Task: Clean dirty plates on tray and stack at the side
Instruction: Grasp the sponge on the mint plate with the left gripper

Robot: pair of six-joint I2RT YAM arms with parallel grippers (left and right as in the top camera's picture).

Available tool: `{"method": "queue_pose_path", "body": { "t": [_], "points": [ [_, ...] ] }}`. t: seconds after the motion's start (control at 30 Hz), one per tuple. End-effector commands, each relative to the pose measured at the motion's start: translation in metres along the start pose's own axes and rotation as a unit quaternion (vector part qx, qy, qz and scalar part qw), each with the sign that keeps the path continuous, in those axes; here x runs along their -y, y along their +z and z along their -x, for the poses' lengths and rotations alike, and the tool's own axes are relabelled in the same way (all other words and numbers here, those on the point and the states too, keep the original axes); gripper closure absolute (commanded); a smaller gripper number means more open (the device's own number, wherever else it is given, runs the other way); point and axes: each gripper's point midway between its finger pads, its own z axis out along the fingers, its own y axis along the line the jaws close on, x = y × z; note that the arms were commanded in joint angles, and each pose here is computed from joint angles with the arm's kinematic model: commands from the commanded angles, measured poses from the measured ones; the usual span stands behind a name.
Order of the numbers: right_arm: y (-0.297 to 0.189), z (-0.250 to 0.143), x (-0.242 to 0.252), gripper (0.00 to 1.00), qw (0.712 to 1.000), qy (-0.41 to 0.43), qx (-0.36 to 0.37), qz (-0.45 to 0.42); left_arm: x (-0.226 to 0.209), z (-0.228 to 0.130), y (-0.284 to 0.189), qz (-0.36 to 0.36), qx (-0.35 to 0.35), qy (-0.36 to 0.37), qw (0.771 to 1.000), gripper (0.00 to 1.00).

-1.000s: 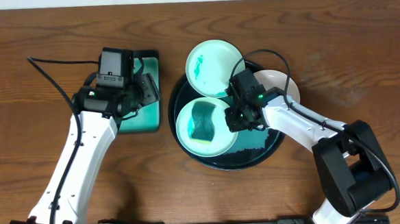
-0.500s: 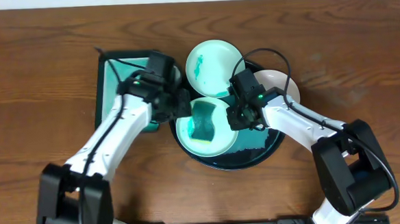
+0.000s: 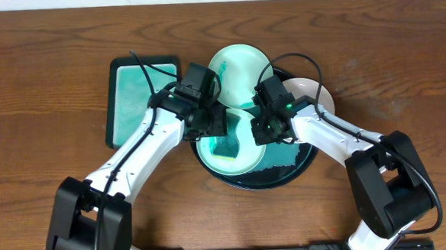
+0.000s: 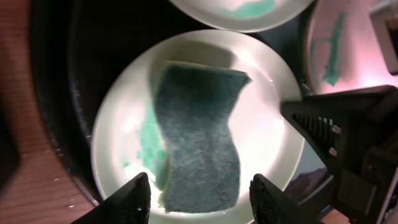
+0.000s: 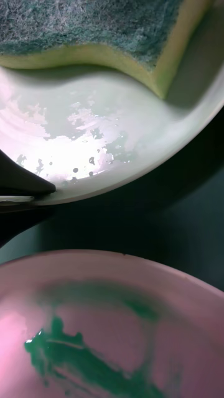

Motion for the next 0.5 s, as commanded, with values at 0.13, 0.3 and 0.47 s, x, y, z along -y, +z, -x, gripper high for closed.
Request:
{"method": "queue_pose_path", "body": {
  "t": [0.13,0.3,0.47],
  "points": [
    [0.011,-0.007,0.011,0.99,1.000,0.005,-0.015,-0.022,-0.012,-0.016,0.038,0.060,-0.034,0.023,0.997,0.48],
    [0.011,-0.008,0.011,0.99,1.000,0.005,-0.017,-0.023,-0.012,-0.025,0.060,0.067,-0.056,0.023,0.996,0.47],
    [0.011,-0.008,0.011,0.98,1.000,0.005,-0.017,-0.023,-0.005,-0.025,0.068,0.063,-0.054,0.032,0.996,0.48]
  ]
}}
